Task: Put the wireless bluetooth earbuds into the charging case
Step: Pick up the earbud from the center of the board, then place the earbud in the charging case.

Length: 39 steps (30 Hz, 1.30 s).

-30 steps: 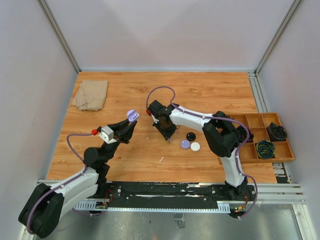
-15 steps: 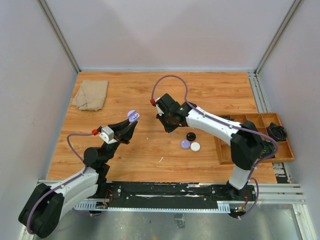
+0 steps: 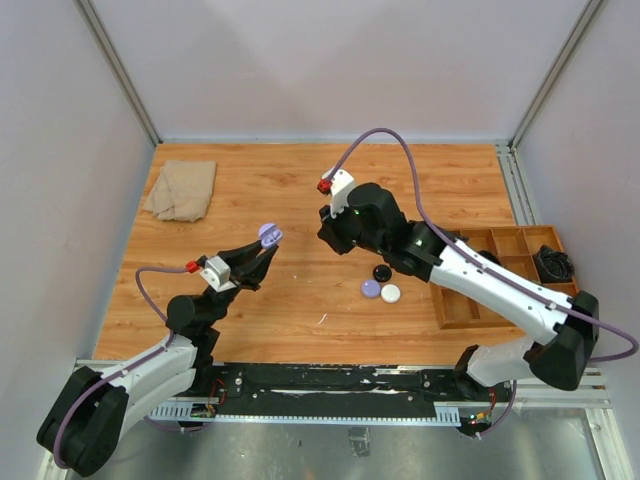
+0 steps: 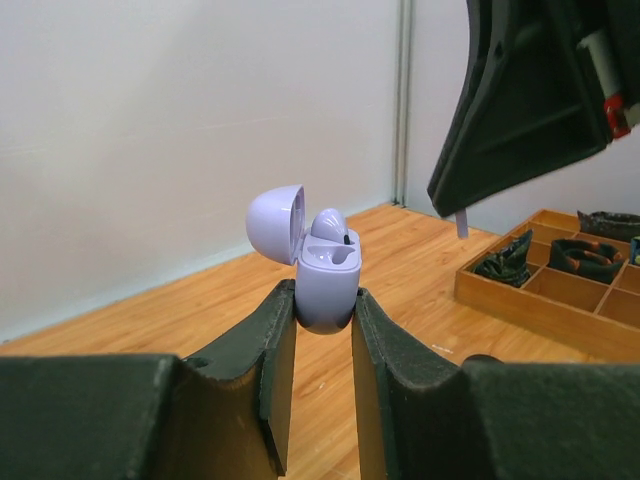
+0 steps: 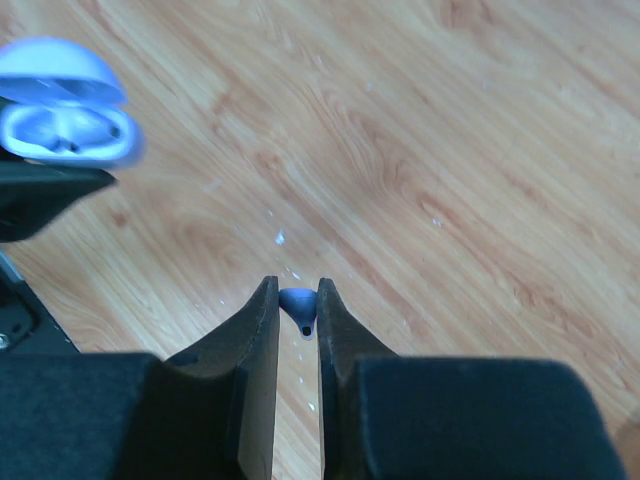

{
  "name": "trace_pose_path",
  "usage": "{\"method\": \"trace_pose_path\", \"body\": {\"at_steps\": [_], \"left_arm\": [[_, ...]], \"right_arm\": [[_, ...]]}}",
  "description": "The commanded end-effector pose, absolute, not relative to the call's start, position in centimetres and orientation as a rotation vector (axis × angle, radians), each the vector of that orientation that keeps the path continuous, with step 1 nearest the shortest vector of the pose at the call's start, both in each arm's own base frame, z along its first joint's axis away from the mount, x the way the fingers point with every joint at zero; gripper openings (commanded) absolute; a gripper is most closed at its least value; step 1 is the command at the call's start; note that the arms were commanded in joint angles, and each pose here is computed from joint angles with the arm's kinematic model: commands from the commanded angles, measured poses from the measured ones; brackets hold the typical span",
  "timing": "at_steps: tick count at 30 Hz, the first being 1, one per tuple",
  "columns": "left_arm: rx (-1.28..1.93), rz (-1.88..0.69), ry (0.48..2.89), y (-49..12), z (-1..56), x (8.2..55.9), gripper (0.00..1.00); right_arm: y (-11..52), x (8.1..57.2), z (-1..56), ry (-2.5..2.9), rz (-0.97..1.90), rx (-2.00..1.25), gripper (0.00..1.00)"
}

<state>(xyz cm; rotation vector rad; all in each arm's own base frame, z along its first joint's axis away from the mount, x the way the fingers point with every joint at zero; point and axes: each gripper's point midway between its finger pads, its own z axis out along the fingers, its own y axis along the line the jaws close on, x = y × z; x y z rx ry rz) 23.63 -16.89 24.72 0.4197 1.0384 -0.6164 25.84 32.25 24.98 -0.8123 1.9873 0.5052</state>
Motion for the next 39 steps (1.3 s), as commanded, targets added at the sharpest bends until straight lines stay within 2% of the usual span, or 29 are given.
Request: {"method": "trace_pose_path", "body": {"at_steps": [1,16,39], "left_arm": [[0.488,-0.614,1.017,-17.0,23.1,22.2,0.0],[0.558,-0.659,0.987,-18.0,23.1,21.2,0.0],[0.557,-0.68,0.988,-18.2,23.2,21.1,0.0]], "right_arm": [[34.3,24.8,30.1,1.747,0.652,-0.777,0.04],[39.1,20.5,34.9,1.419,0.929,-0.816,0.05],[42.1,20.4,31.0,1.473,0.952,-0.879,0.05]]}}
